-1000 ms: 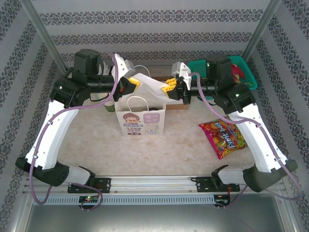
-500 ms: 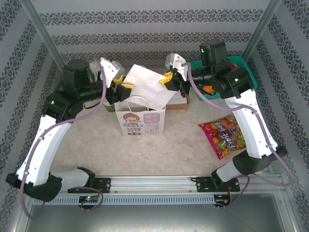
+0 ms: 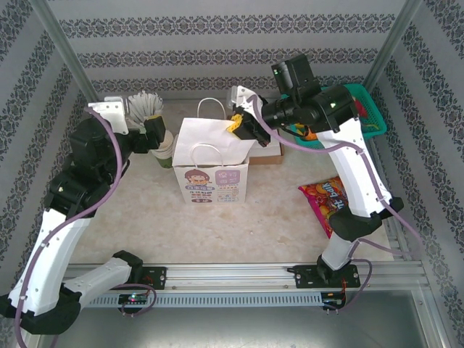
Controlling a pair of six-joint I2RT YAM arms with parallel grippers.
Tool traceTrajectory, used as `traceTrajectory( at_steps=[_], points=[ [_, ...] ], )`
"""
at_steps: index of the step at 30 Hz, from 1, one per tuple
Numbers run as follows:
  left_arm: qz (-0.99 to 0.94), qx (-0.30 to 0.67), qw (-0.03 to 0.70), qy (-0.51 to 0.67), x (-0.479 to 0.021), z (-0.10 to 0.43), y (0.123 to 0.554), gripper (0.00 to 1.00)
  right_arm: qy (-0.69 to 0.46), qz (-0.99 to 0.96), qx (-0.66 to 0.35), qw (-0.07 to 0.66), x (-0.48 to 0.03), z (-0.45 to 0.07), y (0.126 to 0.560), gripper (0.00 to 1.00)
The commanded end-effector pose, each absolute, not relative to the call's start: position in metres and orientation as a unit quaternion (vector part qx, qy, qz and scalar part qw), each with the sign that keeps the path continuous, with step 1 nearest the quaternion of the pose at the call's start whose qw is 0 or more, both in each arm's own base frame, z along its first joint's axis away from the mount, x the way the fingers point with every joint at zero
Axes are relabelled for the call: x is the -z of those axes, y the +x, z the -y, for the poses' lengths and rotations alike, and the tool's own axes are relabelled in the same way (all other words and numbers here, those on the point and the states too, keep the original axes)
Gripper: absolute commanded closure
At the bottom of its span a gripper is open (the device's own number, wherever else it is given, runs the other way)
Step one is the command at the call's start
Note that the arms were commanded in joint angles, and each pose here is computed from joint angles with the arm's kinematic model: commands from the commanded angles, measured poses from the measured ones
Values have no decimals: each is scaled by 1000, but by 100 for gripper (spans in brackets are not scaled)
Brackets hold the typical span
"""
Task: Pack the takeout coffee
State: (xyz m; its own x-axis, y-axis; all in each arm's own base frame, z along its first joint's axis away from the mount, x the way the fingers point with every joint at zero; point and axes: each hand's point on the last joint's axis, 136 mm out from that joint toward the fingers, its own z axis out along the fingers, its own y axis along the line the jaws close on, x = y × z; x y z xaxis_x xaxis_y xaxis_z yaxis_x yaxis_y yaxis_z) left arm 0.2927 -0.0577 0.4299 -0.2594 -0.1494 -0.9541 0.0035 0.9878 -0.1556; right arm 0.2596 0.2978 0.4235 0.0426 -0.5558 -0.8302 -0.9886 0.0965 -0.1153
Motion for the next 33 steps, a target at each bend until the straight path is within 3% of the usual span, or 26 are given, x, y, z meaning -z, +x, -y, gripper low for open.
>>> traceTrajectory(
  at_steps=[1,8,18,33],
  points=[
    [-791,-18,595,-137,-415,17,290,0,-608,-664,-243,362,-411,-296,261,100],
    [-810,-20,575,-114,-396,29,306,0,-587,-705,-208,339,-400,-290,264,100],
    [-832,10,549,-80,-379,51,320,0,-629,-662,-273,303,-392,-306,242,100],
    [-833,18,552,-46,-390,64,336,0,-669,-595,-309,321,-406,-313,226,100]
  ],
)
